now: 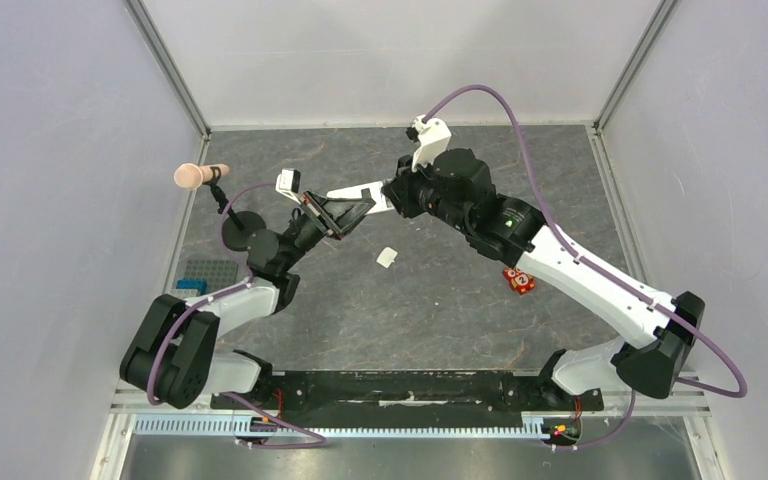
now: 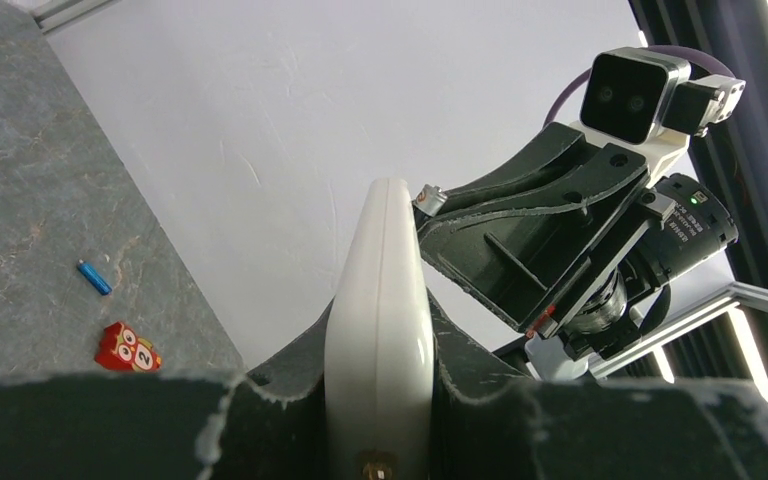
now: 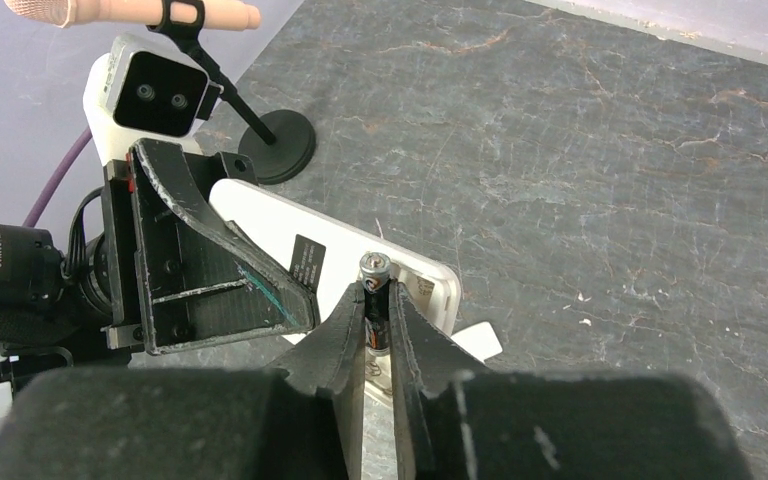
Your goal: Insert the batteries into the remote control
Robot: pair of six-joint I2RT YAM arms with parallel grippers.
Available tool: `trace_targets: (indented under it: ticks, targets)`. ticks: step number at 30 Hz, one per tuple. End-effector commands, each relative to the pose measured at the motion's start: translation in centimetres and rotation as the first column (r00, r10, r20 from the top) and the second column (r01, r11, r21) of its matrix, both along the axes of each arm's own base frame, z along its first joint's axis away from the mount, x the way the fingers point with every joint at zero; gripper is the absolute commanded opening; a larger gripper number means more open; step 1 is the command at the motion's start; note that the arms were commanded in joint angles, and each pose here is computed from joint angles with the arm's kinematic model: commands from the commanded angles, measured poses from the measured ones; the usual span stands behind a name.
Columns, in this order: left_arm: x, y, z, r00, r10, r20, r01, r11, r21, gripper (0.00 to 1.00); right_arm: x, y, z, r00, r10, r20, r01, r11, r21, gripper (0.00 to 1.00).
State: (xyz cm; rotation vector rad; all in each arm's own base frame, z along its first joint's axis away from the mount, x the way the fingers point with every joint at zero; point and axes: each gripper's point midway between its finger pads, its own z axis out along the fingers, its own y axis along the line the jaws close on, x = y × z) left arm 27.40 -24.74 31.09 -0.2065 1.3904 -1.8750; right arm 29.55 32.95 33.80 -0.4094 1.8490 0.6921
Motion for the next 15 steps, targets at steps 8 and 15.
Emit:
trace_targets:
  ticks: [8, 15]
  targets:
    - [-0.7, 0.6, 3.0, 0.995, 0.025, 0.093, -0.016, 0.995, -0.101, 0.02, -0.6, 0.3, -1.7, 0.994, -0.004, -0.11, -0.004, 0.997, -0.075, 0.15]
    - [-0.6, 0.6, 3.2, 0.996, 0.02, 0.09, -0.008, 0.992, -0.123, 0.02, -0.4, 0.2, -2.2, 0.991, -0.026, -0.13, 0.016, 0.997, -0.076, 0.19]
